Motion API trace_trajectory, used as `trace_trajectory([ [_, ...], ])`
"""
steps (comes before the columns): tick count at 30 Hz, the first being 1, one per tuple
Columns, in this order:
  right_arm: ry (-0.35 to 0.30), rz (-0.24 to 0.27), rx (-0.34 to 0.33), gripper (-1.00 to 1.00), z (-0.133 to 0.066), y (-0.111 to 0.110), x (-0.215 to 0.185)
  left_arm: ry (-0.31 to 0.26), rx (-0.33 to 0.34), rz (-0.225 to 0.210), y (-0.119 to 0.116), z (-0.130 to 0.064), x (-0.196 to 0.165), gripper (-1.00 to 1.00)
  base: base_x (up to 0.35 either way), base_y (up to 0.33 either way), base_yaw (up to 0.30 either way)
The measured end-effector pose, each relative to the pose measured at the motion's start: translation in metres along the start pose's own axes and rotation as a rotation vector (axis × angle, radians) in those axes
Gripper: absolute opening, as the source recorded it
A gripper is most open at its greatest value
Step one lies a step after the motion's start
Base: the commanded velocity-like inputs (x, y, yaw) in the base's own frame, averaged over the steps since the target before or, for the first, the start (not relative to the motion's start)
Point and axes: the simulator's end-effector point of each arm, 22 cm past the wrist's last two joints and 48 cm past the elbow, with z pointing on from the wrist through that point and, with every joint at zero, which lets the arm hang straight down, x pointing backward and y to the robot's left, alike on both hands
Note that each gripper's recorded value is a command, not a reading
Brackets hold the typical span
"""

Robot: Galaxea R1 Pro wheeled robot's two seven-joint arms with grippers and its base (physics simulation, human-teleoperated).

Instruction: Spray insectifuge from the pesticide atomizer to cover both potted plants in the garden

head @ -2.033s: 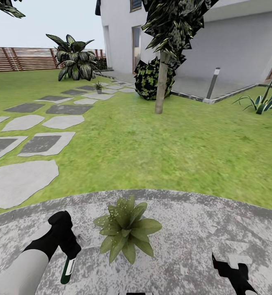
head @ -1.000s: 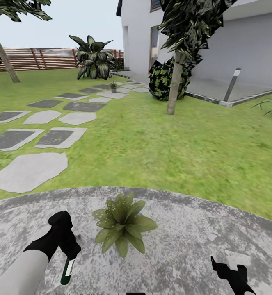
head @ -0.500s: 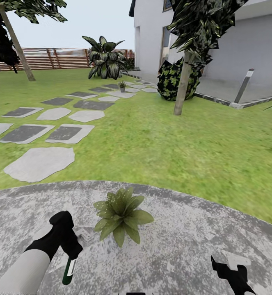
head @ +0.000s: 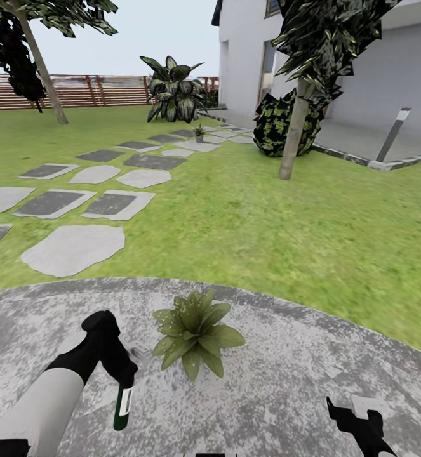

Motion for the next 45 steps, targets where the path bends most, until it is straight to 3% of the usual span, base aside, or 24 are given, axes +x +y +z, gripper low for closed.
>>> trace_trajectory([
  [3, -0.001, -0.001, 0.001, 1.00, 0.000, -0.001, -0.001, 0.016, 0.036, 0.017, -0.010, -0.004, -0.001, -1.00, 0.000, 0.000, 0.002],
  [8, -0.002, 0.001, 0.002, 1.00, 0.000, -0.001, -0.001, 0.069, -0.031, 0.044, 0.001, -0.007, 0.004, -1.00, 0.000, 0.000, 0.000],
  [28, 0.000, 0.003, 0.000, 1.00, 0.000, 0.001, 0.000, 0.066, -0.041, 0.028, 0.002, -0.008, 0.003, -1.00, 0.031, -0.238, 0.223],
  [37, -0.001, 0.004, 0.001, 1.00, 0.000, 0.001, -0.001, 0.062, -0.045, 0.018, 0.003, -0.011, 0.002, -1.00, -0.017, -0.028, 0.115],
  [45, 0.000, 0.004, -0.002, 1.00, 0.000, 0.002, 0.000, 0.060, -0.046, 0.011, 0.004, -0.011, 0.001, -1.00, 0.033, -0.248, 0.202],
])
